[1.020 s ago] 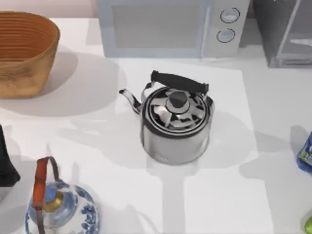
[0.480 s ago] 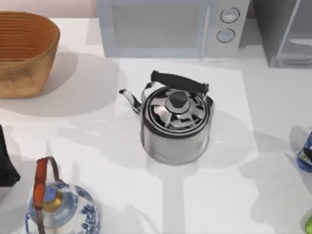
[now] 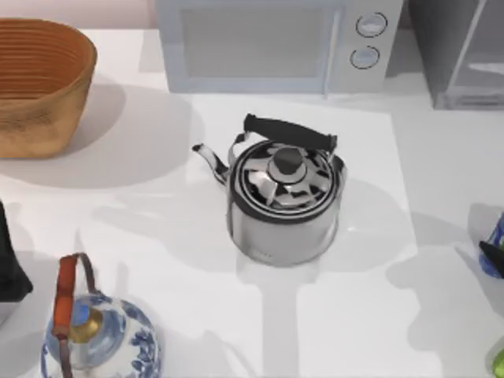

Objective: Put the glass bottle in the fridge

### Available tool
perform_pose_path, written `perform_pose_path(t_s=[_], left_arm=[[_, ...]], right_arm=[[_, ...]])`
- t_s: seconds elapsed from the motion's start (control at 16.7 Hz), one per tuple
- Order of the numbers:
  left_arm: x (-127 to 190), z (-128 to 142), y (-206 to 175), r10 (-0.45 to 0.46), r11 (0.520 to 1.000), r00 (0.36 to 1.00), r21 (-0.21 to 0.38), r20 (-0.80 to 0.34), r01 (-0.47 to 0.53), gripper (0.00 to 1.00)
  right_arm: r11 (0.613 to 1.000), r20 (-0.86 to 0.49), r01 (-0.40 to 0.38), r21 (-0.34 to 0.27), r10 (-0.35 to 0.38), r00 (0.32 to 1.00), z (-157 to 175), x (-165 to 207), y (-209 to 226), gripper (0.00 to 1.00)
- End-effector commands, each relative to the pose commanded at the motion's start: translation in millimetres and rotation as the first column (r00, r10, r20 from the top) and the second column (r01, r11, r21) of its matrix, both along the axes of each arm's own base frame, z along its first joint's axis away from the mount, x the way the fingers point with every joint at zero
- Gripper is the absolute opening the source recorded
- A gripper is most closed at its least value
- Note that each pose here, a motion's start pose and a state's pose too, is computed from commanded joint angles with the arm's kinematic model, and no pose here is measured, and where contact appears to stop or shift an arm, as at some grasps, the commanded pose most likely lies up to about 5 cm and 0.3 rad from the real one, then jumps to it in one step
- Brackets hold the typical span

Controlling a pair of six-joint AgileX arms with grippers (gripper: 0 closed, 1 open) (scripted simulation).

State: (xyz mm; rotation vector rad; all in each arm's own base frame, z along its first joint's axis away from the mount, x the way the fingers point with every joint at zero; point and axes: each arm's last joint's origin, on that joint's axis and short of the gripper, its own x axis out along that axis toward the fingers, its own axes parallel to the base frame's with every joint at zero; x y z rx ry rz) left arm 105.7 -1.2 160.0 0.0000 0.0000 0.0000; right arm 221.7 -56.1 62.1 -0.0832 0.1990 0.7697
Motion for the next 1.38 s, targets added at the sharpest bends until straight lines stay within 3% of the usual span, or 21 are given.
perform_pose_path(t_s=[0.18, 0.96, 1.38], left_arm=[[0.0, 0.0, 0.0, 0.000, 1.000, 1.000, 0.000, 0.000, 0.000, 1.00], [0.0, 0.0, 0.0, 0.000, 1.000, 1.000, 0.000, 0.000, 0.000, 1.00], [0.0, 0.0, 0.0, 0.000, 1.000, 1.000, 0.000, 0.000, 0.000, 1.00]], right_arm=[[1.000, 0.000, 0.000, 0.000, 0.000, 1.000, 0.0, 0.0, 0.0, 1.00], [1.000, 0.000, 0.000, 0.000, 0.000, 1.000, 0.0, 0.0, 0.0, 0.03], [1.000, 0.000, 0.000, 0.000, 0.000, 1.000, 0.0, 0.0, 0.0, 0.01]])
